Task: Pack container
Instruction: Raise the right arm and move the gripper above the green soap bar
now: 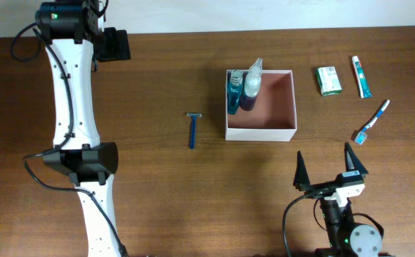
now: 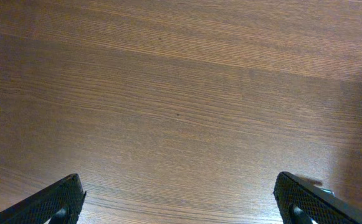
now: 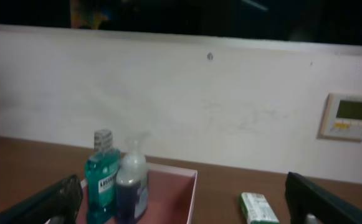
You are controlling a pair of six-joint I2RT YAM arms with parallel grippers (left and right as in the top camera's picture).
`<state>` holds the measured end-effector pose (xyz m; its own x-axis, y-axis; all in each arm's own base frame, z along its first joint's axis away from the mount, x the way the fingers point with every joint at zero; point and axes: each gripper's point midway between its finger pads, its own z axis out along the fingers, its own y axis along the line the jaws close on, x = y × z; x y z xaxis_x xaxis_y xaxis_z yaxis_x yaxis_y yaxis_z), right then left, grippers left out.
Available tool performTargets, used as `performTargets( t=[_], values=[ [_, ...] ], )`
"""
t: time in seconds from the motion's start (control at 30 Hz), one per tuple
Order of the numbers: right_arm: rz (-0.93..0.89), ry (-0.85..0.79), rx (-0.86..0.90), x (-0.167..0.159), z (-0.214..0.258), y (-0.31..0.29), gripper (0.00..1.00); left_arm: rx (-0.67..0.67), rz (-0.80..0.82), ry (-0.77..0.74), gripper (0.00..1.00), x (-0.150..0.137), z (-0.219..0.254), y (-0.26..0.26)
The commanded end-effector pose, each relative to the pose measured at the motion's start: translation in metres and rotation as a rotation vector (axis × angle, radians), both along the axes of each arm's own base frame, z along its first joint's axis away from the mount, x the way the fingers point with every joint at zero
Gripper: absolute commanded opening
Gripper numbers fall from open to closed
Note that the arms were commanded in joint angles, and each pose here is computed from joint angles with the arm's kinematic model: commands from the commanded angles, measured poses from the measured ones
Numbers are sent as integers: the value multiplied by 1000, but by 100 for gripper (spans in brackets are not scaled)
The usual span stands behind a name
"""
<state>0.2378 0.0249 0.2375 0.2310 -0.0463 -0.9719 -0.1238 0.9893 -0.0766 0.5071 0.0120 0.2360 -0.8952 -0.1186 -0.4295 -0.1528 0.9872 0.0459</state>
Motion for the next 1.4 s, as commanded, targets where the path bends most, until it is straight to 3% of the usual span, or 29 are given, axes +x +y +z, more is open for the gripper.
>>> performTargets(
  t=[0.0,0.17,0.3,0.43,0.57,0.77,0.97,1.13,1.37],
  values=[
    [-17,-100,3,-13,56,-4,99,8,21,6,99,1,-4,4],
    [-142,-41,-96,-5,114,-26,99,9,21,10,99,0,-4,4],
    [-245,184,-178,19,142,-54,99,9,21,13,99,0,-5,4],
    [-324,448,-145,44,151,-94,99,9,21,13,99,0,-5,5],
    [-351,724,-43,67,140,-137,99,9,21,13,99,0,-5,4],
    [-268,1004,119,101,115,-168,99,9,21,13,99,0,-5,4],
    [-185,1134,157,131,86,-168,99,9,21,13,99,0,-5,4],
    [-51,1230,13,153,46,-152,99,9,21,13,99,0,-5,4],
    [15,1271,-15,177,18,-136,99,9,21,13,99,0,-5,4]
  ],
)
